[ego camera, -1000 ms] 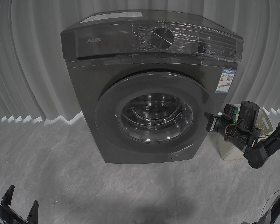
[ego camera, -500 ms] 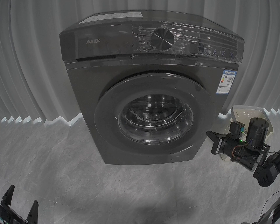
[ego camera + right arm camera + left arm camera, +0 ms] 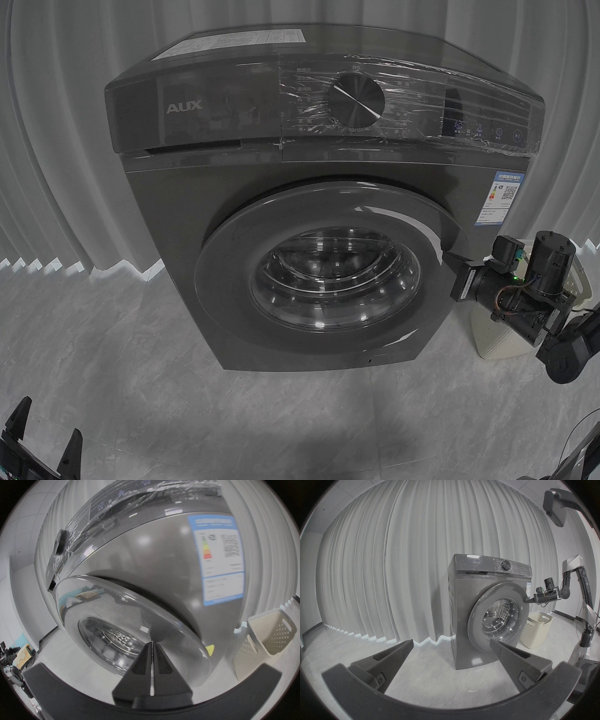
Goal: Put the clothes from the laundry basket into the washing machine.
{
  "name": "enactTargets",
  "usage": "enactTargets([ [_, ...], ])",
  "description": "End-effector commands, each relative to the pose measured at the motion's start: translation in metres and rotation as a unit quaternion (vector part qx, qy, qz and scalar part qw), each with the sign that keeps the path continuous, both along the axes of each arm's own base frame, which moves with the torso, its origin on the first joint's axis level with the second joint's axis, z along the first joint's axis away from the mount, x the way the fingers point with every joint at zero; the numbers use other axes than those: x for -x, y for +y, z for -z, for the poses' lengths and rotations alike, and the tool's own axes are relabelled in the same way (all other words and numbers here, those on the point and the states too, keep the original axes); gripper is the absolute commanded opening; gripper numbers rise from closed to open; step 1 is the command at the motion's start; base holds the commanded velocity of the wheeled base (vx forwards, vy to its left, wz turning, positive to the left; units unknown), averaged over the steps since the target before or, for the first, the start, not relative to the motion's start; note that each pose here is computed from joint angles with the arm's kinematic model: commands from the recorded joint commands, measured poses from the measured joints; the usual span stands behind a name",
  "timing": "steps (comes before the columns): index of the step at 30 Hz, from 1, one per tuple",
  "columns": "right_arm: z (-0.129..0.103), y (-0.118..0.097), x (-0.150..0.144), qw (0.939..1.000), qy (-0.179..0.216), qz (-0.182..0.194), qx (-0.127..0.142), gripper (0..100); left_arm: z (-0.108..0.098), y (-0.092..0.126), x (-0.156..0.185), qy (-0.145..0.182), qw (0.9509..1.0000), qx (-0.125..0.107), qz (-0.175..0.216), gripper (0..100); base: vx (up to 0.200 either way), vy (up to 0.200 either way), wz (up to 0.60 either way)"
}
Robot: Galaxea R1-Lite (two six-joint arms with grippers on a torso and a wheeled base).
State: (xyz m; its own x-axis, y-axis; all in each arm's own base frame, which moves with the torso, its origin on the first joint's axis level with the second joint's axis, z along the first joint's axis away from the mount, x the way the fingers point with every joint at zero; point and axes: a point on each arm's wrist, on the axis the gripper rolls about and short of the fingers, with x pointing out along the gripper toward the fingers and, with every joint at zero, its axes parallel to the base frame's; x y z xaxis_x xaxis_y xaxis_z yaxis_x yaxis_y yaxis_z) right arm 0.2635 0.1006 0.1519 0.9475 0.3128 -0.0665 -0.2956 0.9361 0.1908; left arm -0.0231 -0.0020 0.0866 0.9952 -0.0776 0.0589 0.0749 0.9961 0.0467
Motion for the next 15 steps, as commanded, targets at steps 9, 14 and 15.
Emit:
enactTargets([
  [9,0.0036,-0.0003,-0.0162,0.9999,-0.008,0.012,-0.003,0,0.0043,0.0,0.0002,-0.001,1.0,0.0,0.0,100,0.0,0.0,0.0],
  [14,0.0047,-0.0002,-0.0152,0.9999,-0.007,0.011,-0.002,0,0.0043,0.0,0.0002,-0.001,1.0,0.001,0.0,100,0.0,0.0,0.0],
  [15,0.0047,0.001,-0.0131,1.0,-0.006,0.008,-0.002,0,0.0043,0.0,0.0002,-0.001,1.0,0.001,0.0,100,0.0,0.0,0.0],
])
